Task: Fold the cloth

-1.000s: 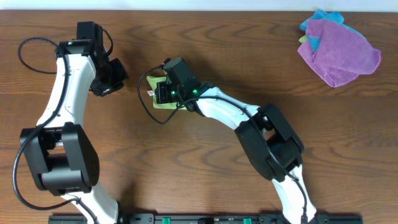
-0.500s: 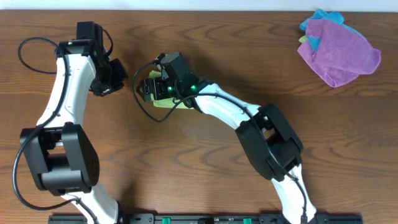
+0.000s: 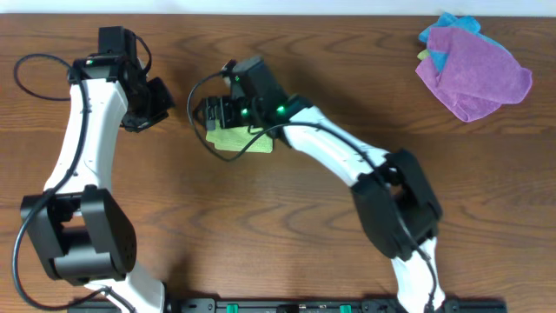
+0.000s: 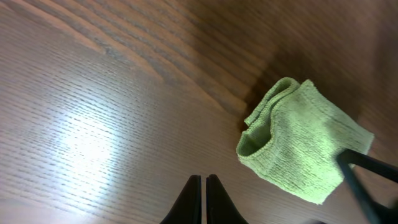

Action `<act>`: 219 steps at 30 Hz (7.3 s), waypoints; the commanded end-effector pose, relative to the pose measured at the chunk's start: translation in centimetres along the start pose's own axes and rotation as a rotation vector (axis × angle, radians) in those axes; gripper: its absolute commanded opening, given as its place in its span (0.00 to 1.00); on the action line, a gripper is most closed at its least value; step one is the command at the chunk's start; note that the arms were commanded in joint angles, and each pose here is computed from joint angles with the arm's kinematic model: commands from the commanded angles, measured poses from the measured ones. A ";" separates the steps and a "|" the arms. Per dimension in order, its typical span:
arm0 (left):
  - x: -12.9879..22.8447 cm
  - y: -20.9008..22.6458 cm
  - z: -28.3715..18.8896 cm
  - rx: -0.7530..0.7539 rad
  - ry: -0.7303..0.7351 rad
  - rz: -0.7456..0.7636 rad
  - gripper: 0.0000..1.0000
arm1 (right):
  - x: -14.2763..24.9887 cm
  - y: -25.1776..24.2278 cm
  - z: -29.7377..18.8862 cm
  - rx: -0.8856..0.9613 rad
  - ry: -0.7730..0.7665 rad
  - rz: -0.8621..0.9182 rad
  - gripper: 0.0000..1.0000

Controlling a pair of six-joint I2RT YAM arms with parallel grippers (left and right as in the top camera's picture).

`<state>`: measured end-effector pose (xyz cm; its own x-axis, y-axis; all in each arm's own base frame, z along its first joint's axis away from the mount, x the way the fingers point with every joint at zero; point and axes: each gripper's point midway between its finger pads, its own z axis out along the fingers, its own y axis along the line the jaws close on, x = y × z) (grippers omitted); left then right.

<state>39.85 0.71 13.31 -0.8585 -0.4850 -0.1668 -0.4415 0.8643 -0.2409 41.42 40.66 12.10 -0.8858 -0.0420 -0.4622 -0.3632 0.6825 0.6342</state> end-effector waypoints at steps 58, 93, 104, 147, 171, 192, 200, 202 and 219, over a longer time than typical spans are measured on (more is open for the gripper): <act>16.3 -1.8 -0.8 0.130 0.250 -0.186 0.48 | 18.3 -16.4 -32.6 0.722 -0.253 0.134 0.99; 11.4 -4.0 6.3 0.517 -0.134 -0.360 0.95 | 18.3 -16.4 -32.6 0.721 -0.253 0.134 0.99; 10.8 -4.6 9.5 0.545 -0.080 -0.448 0.95 | 18.3 -16.4 -32.6 0.721 -0.253 0.134 0.99; 10.9 -4.5 16.4 0.513 -0.068 -0.552 0.78 | 18.3 -16.4 -32.6 0.721 -0.253 0.134 0.99; 10.7 -4.1 16.9 0.453 -0.148 -0.492 0.06 | 18.3 -16.4 -32.6 0.721 -0.253 0.134 0.99; 7.1 -8.7 12.3 0.634 -0.093 -0.170 0.06 | 18.3 -16.4 -32.6 0.721 -0.253 0.134 0.99; 4.4 -8.3 7.7 0.690 -0.139 -0.185 0.06 | 18.3 -16.4 -32.6 0.721 -0.253 0.134 0.99; 3.9 -7.9 6.5 0.703 -0.155 -0.199 0.06 | 18.3 -16.4 -32.6 0.721 -0.253 0.134 0.99; 2.0 -2.1 -0.2 0.766 -0.174 -0.338 0.06 | 18.3 -16.4 -32.6 0.720 -0.254 0.133 0.99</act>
<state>39.06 -2.26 11.82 -0.6112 -0.7871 -0.0829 -0.3713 0.3777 -0.8482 21.79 5.29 13.71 -0.7860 0.1642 -0.5960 0.0709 0.9817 0.1769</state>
